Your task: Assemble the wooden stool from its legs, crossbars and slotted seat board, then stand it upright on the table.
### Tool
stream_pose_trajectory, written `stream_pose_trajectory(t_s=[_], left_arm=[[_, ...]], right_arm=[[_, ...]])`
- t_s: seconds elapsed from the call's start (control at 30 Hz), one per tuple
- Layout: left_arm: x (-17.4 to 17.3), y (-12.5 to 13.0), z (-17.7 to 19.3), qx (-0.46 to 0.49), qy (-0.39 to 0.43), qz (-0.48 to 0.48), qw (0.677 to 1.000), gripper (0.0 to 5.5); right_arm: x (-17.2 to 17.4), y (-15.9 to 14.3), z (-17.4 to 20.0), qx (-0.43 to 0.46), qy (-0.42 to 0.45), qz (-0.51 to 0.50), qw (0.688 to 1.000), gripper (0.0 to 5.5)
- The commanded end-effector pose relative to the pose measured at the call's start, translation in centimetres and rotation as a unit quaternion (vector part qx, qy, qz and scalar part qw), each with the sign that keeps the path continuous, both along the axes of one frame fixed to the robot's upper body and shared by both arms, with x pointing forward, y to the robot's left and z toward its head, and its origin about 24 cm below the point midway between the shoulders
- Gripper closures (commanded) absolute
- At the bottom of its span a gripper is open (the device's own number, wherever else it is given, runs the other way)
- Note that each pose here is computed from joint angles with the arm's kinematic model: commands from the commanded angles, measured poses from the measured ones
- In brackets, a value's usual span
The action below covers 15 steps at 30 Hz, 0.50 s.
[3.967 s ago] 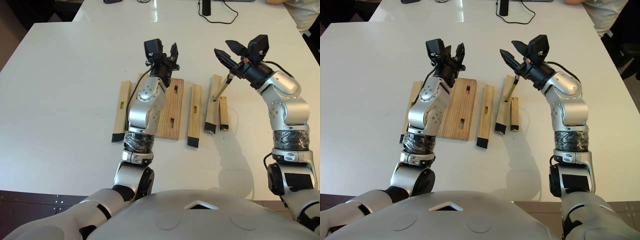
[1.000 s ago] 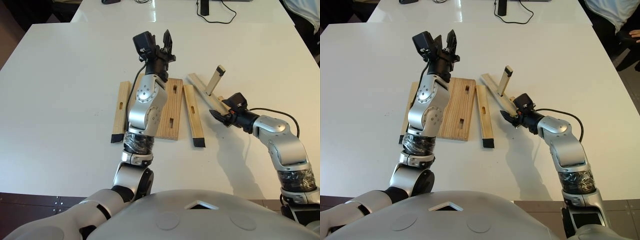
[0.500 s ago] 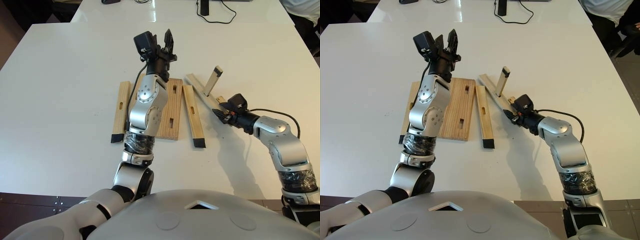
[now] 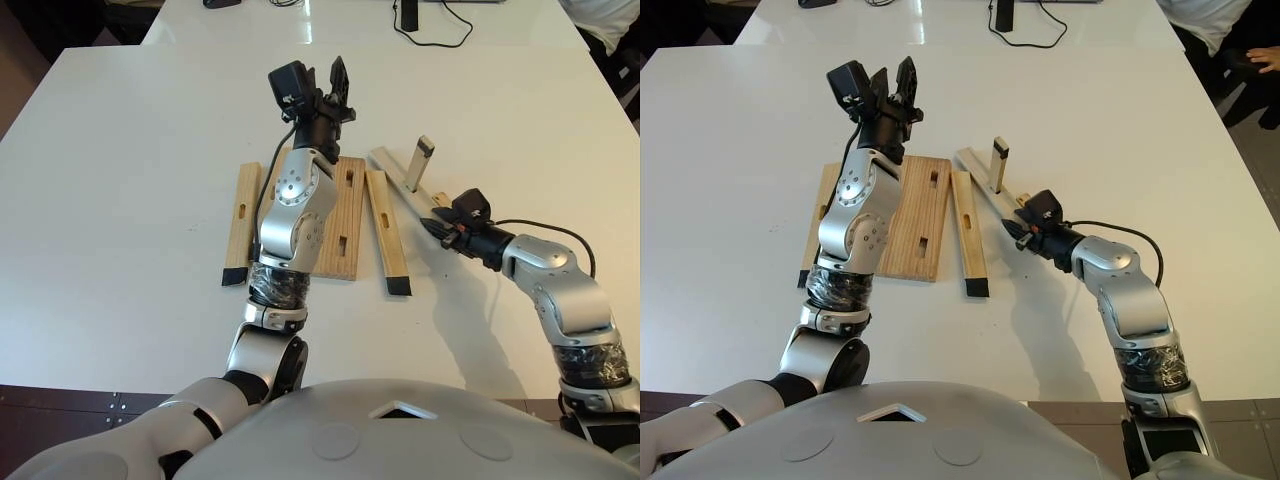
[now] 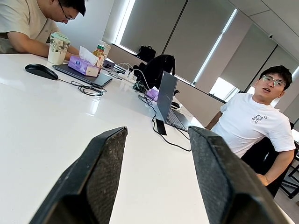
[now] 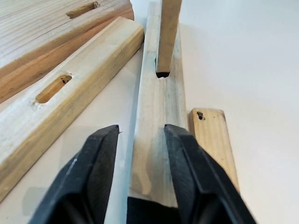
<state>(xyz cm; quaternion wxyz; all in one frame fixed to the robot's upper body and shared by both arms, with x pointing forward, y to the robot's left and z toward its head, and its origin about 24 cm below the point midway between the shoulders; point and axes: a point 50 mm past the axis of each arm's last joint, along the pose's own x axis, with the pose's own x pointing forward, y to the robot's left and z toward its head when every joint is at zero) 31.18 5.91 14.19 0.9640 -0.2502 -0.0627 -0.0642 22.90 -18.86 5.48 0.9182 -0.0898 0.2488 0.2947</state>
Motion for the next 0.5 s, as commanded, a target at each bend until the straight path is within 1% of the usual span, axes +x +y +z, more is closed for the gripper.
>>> stream_pose_trajectory(t_s=[0.03, 0.17, 0.33, 0.5], left_arm=[[-1.1, -1.7, -1.3, -0.048, 0.036, -0.01, 0.998, 3.08], [-1.0, -1.6, -1.3, -0.047, 0.036, -0.009, 0.998, 3.08], [-1.0, -1.9, -1.4, -0.047, 0.038, -0.018, 0.998, 3.08], [-1.0, -2.0, -1.5, -0.048, 0.039, -0.02, 0.998, 3.08]], right_arm=[[0.6, -0.9, 0.3, -0.005, -0.003, -0.015, 1.0, 3.15], [0.7, -0.9, -0.3, -0.013, 0.004, -0.014, 1.0, 2.56], [0.4, -0.9, -1.3, -0.021, 0.018, -0.017, 0.999, 2.53], [0.0, -1.0, -1.3, -0.023, 0.02, -0.012, 0.999, 2.53]])
